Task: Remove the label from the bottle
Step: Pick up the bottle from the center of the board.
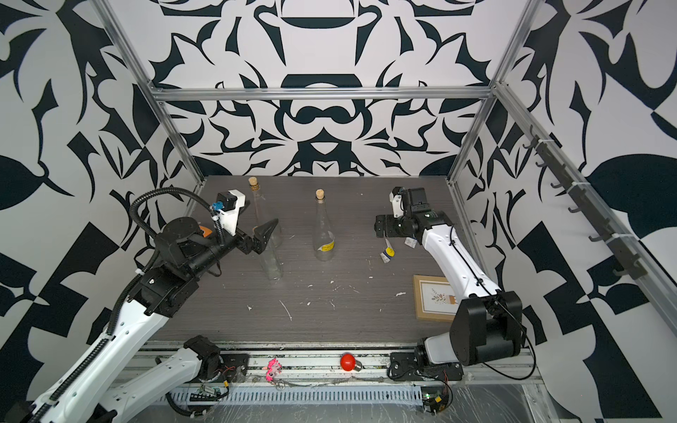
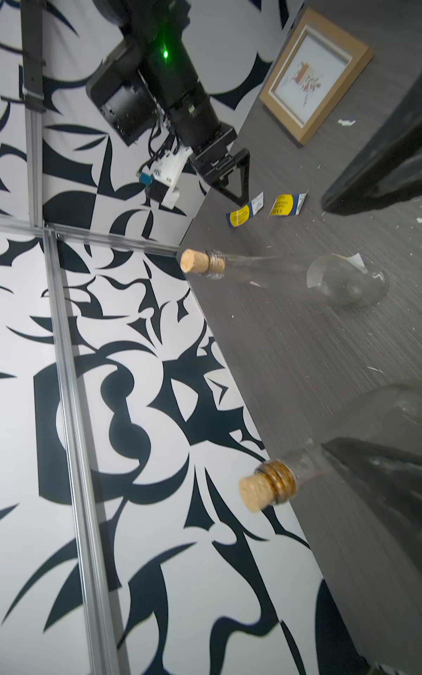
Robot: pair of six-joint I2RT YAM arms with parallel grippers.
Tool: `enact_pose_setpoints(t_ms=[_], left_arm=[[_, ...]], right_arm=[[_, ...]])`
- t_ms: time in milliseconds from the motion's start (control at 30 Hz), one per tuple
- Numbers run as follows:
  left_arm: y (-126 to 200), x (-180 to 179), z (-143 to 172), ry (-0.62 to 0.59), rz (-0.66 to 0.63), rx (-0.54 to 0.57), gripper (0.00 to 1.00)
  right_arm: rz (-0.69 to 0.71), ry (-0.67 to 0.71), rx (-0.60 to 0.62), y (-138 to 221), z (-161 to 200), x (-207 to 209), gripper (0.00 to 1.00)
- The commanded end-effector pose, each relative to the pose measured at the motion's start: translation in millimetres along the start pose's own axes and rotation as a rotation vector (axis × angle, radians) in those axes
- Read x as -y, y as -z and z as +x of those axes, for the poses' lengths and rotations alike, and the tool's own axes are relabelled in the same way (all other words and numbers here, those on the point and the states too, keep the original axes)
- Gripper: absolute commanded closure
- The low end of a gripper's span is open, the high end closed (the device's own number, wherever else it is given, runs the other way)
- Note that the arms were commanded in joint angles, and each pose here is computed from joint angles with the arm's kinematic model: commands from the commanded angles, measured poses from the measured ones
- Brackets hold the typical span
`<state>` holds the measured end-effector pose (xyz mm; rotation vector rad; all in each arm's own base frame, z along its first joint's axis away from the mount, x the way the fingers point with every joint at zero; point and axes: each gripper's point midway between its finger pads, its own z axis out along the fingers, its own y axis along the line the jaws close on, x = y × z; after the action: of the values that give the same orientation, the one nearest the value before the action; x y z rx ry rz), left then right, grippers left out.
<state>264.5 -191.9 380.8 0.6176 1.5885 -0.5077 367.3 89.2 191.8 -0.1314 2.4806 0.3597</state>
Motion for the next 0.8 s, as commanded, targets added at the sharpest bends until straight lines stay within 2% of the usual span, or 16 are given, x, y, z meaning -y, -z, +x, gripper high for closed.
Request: enact_pose_setpoints(t_ms=[0,100,300,767], left_arm=[[-7,31,8,0.044,0.186,-0.066,0.01],[-22,41,10,0.071,0.25,-0.074,0.01],[-46,53,18,0.064,0.275,-0.083,0.01],[-123,54,61,0.119,0.233,-0.111,0.01]], right_arm=[[-0.177,0.078,0.116,30,-17,-39,0.03],[-0.261,0.12,0.18,48,-18,-58,0.03],[-0.384,0.167,0.267,79,-16,-83,0.03],[-0.418,0.178,0.323,102,-7,-91,0.03]])
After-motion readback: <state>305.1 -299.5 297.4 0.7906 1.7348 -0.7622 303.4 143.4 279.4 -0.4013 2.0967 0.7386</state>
